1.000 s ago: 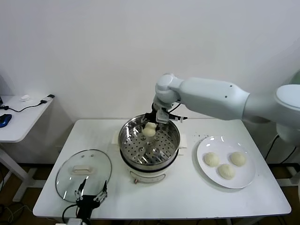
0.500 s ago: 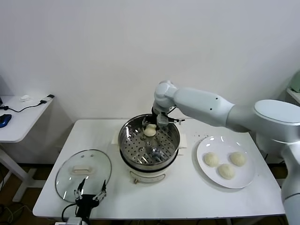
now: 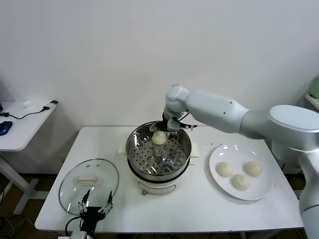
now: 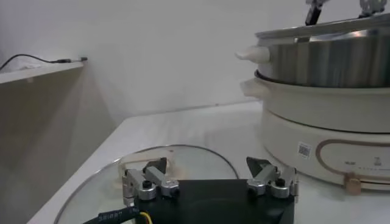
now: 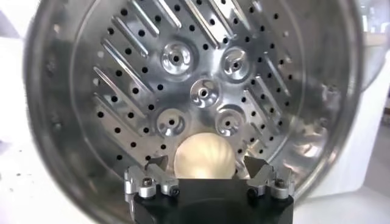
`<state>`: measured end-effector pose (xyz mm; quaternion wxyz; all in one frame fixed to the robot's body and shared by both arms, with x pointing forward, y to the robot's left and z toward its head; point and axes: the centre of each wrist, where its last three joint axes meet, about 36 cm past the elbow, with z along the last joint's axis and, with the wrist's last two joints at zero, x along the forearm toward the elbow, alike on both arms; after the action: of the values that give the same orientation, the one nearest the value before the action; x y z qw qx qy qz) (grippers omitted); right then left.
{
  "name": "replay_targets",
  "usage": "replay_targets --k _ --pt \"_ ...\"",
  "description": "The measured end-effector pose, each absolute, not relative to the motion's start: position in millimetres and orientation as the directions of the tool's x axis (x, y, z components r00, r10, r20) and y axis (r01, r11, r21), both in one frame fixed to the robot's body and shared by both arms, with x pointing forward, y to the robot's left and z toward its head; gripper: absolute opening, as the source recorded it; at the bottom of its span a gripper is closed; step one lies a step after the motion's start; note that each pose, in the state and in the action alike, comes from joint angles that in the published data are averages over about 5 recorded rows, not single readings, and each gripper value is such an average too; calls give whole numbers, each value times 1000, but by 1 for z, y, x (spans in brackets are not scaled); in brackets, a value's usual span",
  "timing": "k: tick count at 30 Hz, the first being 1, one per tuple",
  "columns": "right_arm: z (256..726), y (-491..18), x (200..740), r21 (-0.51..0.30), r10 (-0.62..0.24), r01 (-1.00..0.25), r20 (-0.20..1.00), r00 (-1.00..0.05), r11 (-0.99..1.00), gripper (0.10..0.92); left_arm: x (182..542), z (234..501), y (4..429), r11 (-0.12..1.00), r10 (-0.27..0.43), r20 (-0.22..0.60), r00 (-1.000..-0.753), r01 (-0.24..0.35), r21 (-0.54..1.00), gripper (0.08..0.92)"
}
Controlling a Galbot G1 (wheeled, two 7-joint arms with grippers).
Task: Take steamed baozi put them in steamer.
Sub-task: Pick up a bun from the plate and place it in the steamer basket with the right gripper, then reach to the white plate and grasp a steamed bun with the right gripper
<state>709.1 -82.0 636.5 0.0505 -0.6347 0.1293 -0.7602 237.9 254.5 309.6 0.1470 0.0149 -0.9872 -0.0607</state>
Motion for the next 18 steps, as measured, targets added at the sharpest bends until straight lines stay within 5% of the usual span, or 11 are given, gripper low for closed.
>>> replay_targets --k 10,18 --pt "727 -190 713 -343 -263 -539 939 -222 -769 823 236 312 253 992 -41 283 -958 -6 124 823" --pt "709 -307 681 -273 -180 -842 961 -212 -465 823 241 315 253 992 -39 267 -963 -6 126 823"
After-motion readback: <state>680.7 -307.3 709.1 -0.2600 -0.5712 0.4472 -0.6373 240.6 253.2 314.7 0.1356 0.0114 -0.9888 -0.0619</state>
